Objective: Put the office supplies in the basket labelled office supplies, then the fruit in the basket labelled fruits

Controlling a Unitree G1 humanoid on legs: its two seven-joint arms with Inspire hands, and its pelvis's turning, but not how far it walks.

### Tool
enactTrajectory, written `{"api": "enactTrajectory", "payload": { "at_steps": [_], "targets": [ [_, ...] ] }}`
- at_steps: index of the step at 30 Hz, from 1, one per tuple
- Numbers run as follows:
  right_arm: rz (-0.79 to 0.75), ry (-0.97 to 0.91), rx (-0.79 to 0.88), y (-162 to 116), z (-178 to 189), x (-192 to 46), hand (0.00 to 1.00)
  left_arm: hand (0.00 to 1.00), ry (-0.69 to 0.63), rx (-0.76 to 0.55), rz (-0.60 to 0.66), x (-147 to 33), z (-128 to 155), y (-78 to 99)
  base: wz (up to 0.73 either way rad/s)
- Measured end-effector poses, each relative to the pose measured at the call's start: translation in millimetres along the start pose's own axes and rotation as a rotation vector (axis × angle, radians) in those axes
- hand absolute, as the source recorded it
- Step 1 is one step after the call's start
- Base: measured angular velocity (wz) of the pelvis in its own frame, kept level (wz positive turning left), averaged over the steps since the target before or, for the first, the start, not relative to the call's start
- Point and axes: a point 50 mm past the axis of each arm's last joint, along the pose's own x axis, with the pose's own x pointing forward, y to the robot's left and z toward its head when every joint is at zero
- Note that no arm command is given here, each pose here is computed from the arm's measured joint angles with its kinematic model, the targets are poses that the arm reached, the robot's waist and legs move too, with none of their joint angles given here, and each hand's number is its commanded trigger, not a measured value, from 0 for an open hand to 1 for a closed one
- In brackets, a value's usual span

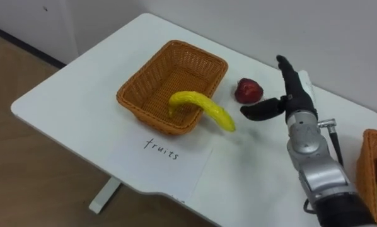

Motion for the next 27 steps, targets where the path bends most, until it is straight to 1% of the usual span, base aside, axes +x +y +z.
{"api": "enactTrajectory", "payload": {
  "at_steps": [2, 15, 19, 24, 27],
  "targets": [
    [-0.007, 0.008, -0.012, -1.4, 0.4, 3.7, 0.00, 0.00, -0.005, 0.004, -0.005, 0.2, 1.8, -1.0, -0.02],
    [0.002, 0.012, -0.016, 1.0, -0.6, 3.6, 0.00, 0.00, -0.019, -0.014, -0.008, 1.0, 7.2, -1.1, 0.00],
    [0.000, 0.039, -0.020, 0.5, -6.8, 3.9, 0.00, 0.00, -0.019, -0.013, -0.008, 1.0, 7.2, -1.2, 0.00],
    [0.000, 0.055, -0.022, 0.4, -10.2, 4.7, 0.00, 0.00, -0.022, 0.008, -0.021, 0.8, 8.0, -4.8, 0.00],
    [-0.019, 0.086, -0.007, -2.0, -13.0, 9.3, 0.00, 0.00, -0.014, 0.017, -0.028, 2.2, 8.3, -7.2, 0.00]
  ]
}}
